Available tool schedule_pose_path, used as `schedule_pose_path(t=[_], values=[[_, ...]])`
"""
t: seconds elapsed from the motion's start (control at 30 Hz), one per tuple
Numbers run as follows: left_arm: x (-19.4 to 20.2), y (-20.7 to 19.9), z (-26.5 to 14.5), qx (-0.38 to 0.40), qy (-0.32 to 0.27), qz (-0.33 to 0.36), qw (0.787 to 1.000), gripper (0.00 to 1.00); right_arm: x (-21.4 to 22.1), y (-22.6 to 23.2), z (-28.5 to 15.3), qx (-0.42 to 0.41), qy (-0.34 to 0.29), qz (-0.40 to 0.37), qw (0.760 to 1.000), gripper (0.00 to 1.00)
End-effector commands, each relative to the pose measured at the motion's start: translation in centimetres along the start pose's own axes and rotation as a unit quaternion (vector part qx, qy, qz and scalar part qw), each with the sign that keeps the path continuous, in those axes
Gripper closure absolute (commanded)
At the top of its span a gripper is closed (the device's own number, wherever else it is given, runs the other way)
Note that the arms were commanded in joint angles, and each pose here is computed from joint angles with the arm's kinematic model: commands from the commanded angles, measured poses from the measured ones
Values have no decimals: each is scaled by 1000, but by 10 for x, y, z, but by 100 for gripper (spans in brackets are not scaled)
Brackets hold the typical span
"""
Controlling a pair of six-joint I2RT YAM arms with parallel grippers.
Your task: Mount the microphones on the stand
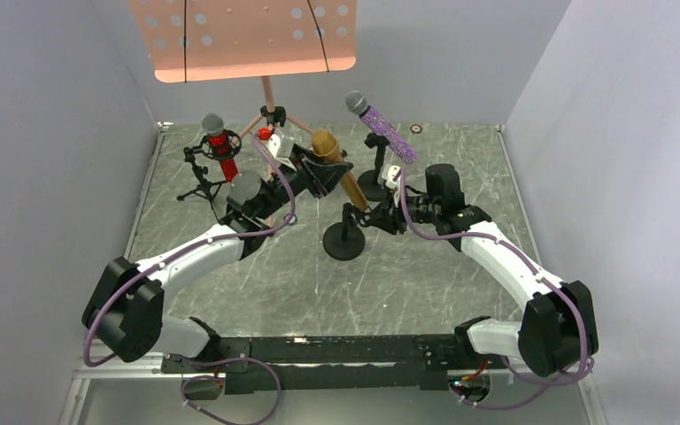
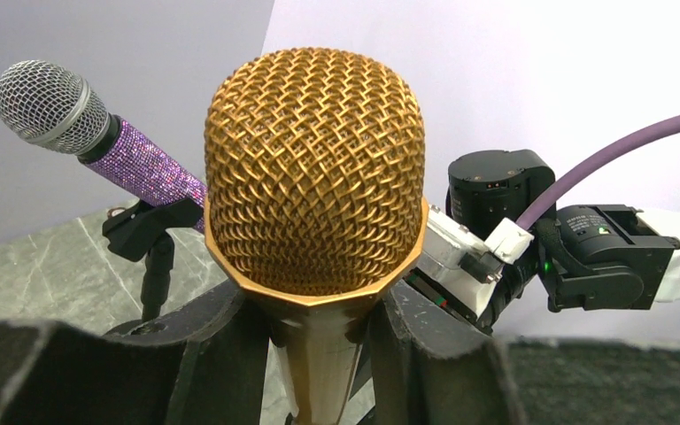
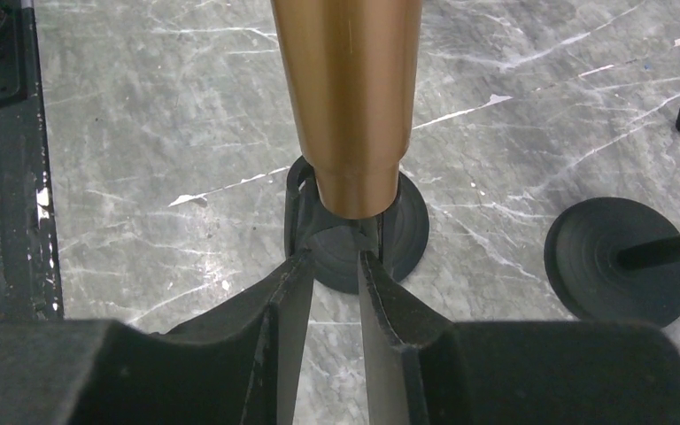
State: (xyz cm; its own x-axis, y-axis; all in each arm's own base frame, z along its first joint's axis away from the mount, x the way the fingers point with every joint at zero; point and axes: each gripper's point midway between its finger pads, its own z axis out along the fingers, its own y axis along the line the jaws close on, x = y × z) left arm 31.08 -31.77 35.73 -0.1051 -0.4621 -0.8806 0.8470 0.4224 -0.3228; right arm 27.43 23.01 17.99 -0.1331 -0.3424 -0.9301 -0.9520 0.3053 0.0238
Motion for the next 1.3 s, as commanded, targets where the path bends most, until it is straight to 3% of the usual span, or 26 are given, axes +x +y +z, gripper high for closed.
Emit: schedule_pose_path(t=[0.0, 0.97, 1.27], values=[[-12, -12, 2, 35, -18, -11, 999, 100, -4, 6, 2, -16, -9, -15, 1000, 64], [33, -2, 13, 62, 61, -80, 993, 100, -3, 8, 3, -24, -12, -13, 1000, 63], [44, 9, 7, 43, 91, -59, 993, 100, -4, 8, 3, -24, -13, -15, 1000, 62]])
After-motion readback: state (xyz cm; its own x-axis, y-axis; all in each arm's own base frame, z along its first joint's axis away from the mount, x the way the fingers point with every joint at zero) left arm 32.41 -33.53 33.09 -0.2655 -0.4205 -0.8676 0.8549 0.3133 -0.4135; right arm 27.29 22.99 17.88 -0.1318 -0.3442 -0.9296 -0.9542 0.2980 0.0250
